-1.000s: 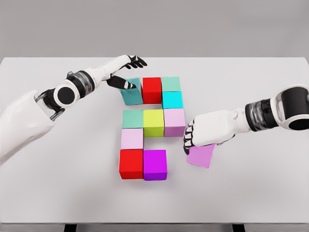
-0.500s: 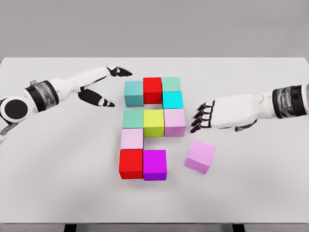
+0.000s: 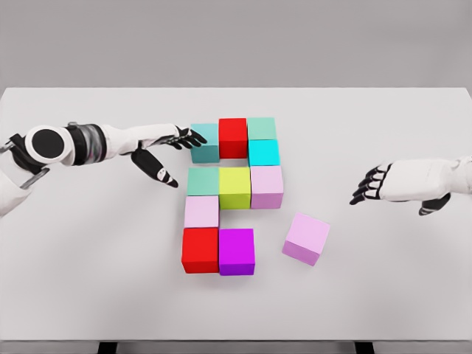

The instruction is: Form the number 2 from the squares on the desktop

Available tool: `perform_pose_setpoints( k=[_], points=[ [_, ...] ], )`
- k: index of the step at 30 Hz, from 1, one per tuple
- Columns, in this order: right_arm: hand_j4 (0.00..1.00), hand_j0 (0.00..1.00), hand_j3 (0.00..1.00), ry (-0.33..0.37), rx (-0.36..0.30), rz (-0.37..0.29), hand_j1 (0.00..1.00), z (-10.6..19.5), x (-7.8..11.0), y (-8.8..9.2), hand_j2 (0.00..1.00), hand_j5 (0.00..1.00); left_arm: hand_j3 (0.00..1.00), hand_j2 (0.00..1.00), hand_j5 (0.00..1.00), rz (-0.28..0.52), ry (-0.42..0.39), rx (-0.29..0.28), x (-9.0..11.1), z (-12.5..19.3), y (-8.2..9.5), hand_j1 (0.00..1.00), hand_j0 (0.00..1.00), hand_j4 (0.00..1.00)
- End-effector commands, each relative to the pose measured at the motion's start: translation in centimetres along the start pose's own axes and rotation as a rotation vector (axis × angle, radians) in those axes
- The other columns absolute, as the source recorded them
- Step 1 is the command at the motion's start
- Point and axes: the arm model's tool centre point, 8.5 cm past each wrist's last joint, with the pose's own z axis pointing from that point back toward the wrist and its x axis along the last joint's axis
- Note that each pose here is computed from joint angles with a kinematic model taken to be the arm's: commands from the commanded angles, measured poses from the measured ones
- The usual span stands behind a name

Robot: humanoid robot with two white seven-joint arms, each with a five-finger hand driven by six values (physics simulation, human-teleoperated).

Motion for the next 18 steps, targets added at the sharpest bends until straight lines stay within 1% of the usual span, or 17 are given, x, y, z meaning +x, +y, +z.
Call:
perform_pose_setpoints(
  k=[1,2,3,5,8,13,18],
  points=[
    [1.0,1.0,1.0,-0.059,0.014,0.022,1.0,-1.6,1.7,0.1,1.0,1.0,0.91,0.91,0.91,0.009,0.001,-0.005,-0.1,-0.1,0.0,0.91,0.91,0.91],
    [1.0,1.0,1.0,-0.08,0.03,0.043,1.0,-2.4,2.4,0.2,1.0,1.0,0.91,0.91,0.91,0.008,0.001,-0.005,0.0,-0.1,0.0,0.91,0.91,0.91],
    [1.0,1.0,1.0,-0.1,0.032,0.058,1.0,-3.0,3.1,0.1,1.0,1.0,0.91,0.91,0.91,0.009,0.006,-0.008,-0.2,-0.2,0.0,0.91,0.91,0.91],
    [1.0,1.0,1.0,-0.109,0.031,0.063,1.0,-3.1,3.4,0.0,1.0,1.0,0.91,0.91,0.91,0.018,0.009,-0.008,-0.3,-0.7,0.0,0.91,0.91,0.91],
    [1.0,1.0,1.0,-0.122,0.025,0.072,1.0,-3.3,3.8,-0.3,1.0,1.0,0.91,0.91,0.91,0.049,0.021,-0.006,-1.1,-1.9,0.1,0.91,0.91,0.91],
    [1.0,1.0,1.0,-0.154,-0.002,0.098,1.0,-4.3,4.6,-1.5,1.0,1.0,0.91,0.91,0.91,0.052,0.024,-0.006,-1.4,-1.9,0.0,0.91,0.91,0.91],
    [1.0,1.0,1.0,-0.167,-0.014,0.114,1.0,-4.4,5.1,-2.1,1.0,1.0,0.91,0.91,0.91,0.053,0.025,-0.004,-1.5,-1.9,0.2,0.91,0.91,0.91]
  ],
)
